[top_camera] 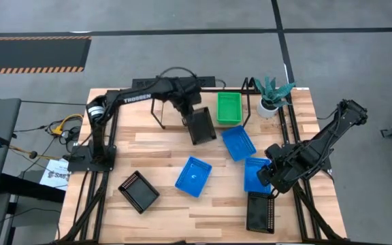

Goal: Stack baskets on shelf by color
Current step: Put the top black bin on the shelf, then stack the left black bin on top of the other black bin on the shelf

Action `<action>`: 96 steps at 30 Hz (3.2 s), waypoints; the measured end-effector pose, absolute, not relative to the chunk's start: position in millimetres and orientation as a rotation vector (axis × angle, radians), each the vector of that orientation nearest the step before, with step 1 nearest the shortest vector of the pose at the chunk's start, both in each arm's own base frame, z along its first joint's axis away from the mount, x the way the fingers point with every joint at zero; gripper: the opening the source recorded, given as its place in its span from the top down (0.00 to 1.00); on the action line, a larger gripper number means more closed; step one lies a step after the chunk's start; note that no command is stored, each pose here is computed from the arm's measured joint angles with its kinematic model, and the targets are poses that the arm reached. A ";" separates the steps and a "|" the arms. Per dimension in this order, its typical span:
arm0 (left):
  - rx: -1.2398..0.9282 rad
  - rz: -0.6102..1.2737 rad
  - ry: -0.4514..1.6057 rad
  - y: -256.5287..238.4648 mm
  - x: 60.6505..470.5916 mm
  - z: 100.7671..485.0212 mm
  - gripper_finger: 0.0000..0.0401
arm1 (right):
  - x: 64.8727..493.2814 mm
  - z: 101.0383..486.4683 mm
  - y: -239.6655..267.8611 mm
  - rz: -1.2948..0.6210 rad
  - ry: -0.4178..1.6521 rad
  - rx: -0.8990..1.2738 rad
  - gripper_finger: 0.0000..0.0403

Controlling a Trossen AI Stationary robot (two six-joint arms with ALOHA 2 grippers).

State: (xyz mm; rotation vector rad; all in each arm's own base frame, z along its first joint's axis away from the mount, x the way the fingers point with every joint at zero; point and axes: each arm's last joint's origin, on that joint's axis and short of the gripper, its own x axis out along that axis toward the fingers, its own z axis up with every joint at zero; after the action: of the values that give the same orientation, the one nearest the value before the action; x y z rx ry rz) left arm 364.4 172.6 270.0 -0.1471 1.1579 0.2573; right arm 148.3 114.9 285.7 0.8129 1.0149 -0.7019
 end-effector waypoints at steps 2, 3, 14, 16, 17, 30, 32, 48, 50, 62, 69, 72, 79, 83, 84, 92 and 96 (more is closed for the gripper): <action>-0.123 0.249 1.144 187.5 357.6 271.5 1.00 | 148.3 285.7 114.9 -0.702 1.015 0.814 0.39; -0.119 0.241 1.133 195.4 354.3 271.9 1.00 | 148.3 285.8 114.9 -0.702 1.015 0.815 0.39; 0.105 0.103 0.976 234.4 345.5 278.3 1.00 | 148.3 285.7 114.7 -0.703 1.015 0.814 0.39; 0.148 0.079 0.977 234.4 345.6 278.4 1.00 | 148.3 285.7 114.8 -0.703 1.016 0.814 0.39; 0.168 0.077 0.982 234.7 345.6 278.3 1.00 | 148.3 285.7 114.8 -0.703 1.016 0.814 0.39; 0.251 0.074 0.942 240.7 347.6 280.1 1.00 | 148.1 285.6 114.7 -0.704 1.017 0.813 0.39; 0.264 0.074 0.942 245.0 349.5 275.4 1.00 | 148.0 285.6 114.6 -0.705 1.018 0.811 0.39; 0.214 0.098 1.018 263.9 362.9 260.9 0.98 | 147.9 285.7 114.5 -0.706 1.019 0.812 0.39; 0.222 0.090 1.019 263.9 362.9 260.5 0.95 | 148.1 285.8 114.7 -0.704 1.019 0.815 0.39; 0.249 0.152 1.034 262.3 366.1 266.4 0.66 | 147.8 285.7 114.4 -0.707 1.021 0.811 0.39; 0.050 0.075 1.017 246.4 354.9 329.2 0.64 | 147.6 285.6 114.3 -0.708 1.022 0.809 0.39; -0.064 -0.033 1.069 221.4 341.9 359.7 0.65 | 147.5 285.6 114.2 -0.709 1.022 0.808 0.39; -0.223 -0.143 1.112 152.0 330.1 392.9 0.65 | 145.4 285.1 112.4 -0.727 1.032 0.780 0.39; -0.214 -0.071 1.227 108.1 334.0 383.6 0.65 | 145.1 285.0 112.2 -0.716 1.041 0.757 0.39; -0.221 -0.038 1.269 98.4 334.5 377.4 0.65 | 145.0 285.1 112.2 -0.716 1.041 0.756 0.39; -0.301 0.060 1.474 23.1 304.4 314.6 0.64 | 144.9 285.0 112.1 -0.689 1.057 0.710 0.39; -0.399 0.144 1.485 -3.3 269.5 280.3 0.61 | 144.7 284.9 111.9 -0.676 1.066 0.688 0.39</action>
State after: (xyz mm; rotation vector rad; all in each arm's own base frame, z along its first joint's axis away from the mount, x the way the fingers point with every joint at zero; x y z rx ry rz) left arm 269.5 -3.3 280.3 -0.3988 1.4850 0.1441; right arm 144.7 111.9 284.9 0.6877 1.0656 -0.6762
